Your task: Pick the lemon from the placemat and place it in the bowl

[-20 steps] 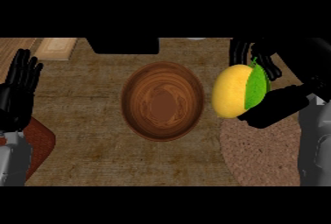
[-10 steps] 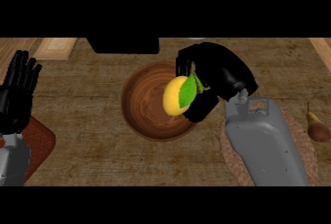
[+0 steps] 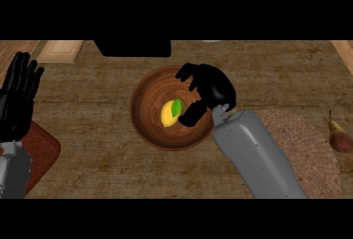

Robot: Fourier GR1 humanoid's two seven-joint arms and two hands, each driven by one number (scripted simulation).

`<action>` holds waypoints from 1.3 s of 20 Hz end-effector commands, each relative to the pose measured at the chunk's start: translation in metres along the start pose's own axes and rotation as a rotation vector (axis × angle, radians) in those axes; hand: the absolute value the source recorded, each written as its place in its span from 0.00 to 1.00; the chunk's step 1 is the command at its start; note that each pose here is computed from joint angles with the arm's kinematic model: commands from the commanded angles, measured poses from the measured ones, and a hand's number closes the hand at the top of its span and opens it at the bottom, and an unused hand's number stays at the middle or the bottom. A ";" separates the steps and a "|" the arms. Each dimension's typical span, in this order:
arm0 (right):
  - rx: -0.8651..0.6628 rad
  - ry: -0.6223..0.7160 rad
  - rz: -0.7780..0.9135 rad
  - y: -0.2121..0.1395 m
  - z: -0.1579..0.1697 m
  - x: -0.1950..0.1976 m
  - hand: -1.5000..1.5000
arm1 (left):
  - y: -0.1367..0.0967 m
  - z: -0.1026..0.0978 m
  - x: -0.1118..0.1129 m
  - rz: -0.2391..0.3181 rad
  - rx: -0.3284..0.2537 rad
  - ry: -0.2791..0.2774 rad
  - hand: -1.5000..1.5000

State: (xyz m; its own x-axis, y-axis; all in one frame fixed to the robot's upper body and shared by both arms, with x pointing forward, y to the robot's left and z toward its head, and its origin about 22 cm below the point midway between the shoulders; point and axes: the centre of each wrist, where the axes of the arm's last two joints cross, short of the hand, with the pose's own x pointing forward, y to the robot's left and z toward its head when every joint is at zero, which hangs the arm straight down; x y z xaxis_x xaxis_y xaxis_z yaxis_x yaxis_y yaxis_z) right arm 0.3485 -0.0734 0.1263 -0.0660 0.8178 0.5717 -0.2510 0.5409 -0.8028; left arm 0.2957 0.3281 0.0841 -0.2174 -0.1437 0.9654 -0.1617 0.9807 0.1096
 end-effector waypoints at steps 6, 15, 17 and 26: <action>-0.167 -0.087 -0.332 0.013 -0.023 -0.020 0.00 | -0.005 0.000 -0.011 0.013 -0.017 0.007 0.50; -0.466 -0.050 -0.512 -0.036 -0.010 -0.073 0.00 | 0.001 -0.009 0.003 -0.019 0.029 0.024 0.50; -0.491 -0.025 -0.547 -0.053 -0.004 -0.088 0.00 | 0.006 -0.001 -0.006 -0.011 0.016 0.022 0.50; -0.544 -0.053 -0.660 -0.114 0.034 -0.212 0.00 | 0.003 -0.003 0.003 -0.004 0.023 0.021 0.50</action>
State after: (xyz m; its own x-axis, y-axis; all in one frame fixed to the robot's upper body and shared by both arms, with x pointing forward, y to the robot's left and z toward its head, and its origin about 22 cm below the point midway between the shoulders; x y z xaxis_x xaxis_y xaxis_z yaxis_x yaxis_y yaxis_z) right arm 0.3685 -0.2698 0.1065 -0.0913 0.3350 0.9378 0.2291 0.9235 -0.3076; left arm 0.2952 0.3342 0.0862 -0.2029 -0.1504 0.9676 -0.1844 0.9763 0.1131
